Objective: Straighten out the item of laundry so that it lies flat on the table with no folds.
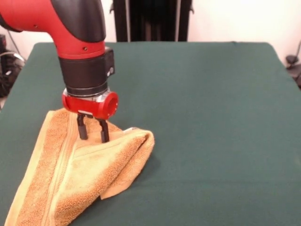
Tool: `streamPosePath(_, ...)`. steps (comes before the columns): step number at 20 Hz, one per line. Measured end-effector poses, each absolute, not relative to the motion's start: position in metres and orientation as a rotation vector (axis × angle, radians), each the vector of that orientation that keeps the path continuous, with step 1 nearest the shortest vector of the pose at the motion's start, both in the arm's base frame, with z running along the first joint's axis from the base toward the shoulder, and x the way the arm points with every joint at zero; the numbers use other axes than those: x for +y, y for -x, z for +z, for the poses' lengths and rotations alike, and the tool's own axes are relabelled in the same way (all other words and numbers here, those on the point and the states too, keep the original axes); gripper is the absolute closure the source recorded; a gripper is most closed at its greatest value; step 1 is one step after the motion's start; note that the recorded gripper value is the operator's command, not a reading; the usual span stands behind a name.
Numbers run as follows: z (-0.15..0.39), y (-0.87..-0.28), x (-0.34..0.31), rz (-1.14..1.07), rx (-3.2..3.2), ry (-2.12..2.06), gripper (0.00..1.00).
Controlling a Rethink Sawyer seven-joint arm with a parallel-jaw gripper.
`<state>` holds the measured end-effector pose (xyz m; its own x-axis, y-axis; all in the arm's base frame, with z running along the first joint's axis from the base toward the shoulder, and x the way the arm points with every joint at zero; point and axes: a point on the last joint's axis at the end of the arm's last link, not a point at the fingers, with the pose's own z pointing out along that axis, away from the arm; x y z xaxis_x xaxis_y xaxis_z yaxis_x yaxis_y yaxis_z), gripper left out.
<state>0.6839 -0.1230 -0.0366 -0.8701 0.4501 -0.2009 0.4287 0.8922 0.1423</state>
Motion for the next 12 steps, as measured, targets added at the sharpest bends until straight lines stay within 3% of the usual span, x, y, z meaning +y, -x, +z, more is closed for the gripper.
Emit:
streamPosePath(6, -0.031, -0.687, -0.086, 0.092, 2.855, -0.531, 0.00)
streamPosePath(12, -0.024, -0.686, -0.005, 0.023, 2.889, -0.291, 0.00)
